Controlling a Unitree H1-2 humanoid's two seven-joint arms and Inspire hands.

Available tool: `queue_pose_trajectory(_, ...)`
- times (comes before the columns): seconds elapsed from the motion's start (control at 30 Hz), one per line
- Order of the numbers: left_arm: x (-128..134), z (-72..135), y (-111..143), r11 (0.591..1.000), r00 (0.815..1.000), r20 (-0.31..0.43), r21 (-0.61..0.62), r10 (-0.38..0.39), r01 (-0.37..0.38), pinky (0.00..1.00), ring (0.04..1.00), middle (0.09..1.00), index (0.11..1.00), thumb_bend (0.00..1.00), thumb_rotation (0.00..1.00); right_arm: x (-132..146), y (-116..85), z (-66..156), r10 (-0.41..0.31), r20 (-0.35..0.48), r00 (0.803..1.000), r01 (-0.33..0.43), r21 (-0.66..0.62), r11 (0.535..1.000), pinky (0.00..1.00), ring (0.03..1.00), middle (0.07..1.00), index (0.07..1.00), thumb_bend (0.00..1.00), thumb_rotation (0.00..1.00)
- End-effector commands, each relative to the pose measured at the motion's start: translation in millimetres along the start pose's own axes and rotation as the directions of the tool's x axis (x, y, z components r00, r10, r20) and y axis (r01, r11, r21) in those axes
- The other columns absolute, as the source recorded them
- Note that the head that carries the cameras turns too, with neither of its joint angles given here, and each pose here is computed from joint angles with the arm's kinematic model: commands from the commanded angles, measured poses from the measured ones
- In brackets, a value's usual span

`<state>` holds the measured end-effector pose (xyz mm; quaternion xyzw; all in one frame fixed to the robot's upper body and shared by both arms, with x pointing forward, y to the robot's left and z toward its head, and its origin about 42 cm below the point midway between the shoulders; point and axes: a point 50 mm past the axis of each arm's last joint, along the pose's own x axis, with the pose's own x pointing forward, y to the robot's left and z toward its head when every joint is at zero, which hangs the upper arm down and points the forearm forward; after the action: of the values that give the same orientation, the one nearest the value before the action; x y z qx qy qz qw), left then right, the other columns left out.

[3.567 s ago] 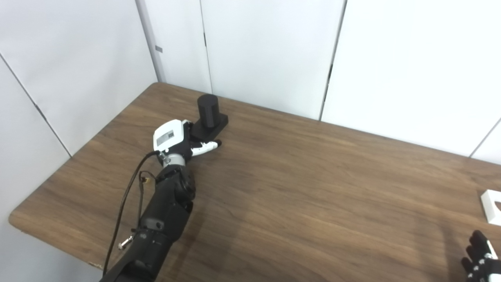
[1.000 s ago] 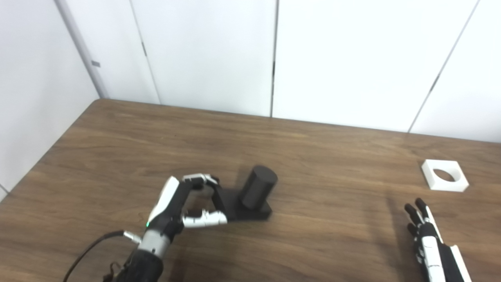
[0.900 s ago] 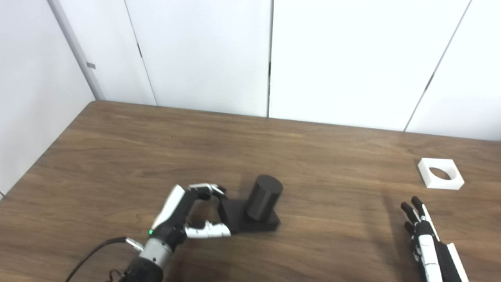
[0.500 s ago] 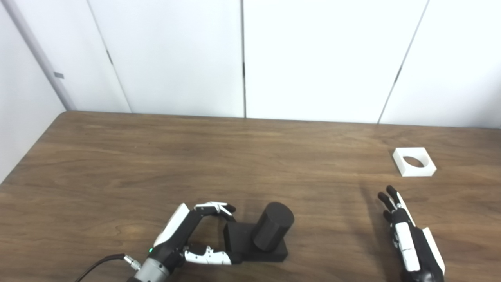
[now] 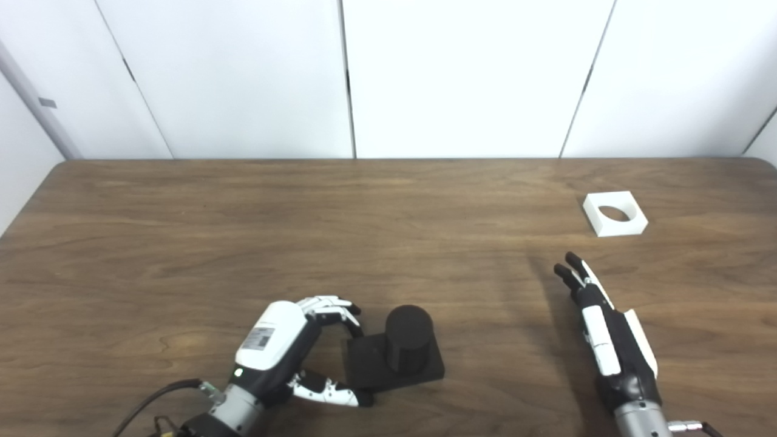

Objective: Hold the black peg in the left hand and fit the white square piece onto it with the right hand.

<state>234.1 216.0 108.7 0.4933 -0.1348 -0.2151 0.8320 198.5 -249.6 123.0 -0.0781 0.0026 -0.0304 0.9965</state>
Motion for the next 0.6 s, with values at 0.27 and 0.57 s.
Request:
queue_pose_trajectory(0.27,-11.3,-13.8,-20.2,0.956,0.989,-0.084,0.256,-0.123,0.141,0.85,0.788,0.736,0.487,0.52,0.05,3.2,8.8,8.8,-0.014,0.028,0.999,0.012,0.058,0.998,1.0,0.961,0.909,0.932,0.59,1.0)
queue_pose_trajectory(0.57,-10.9,-15.2,-20.0,0.962,0.99,-0.092,0.242,-0.105,0.125,0.83,0.789,0.743,0.487,0.52,0.05,15.9,-10.6,34.7,0.003,-0.011,1.0,-0.006,-0.248,0.969,0.88,0.913,0.923,0.915,0.47,0.57)
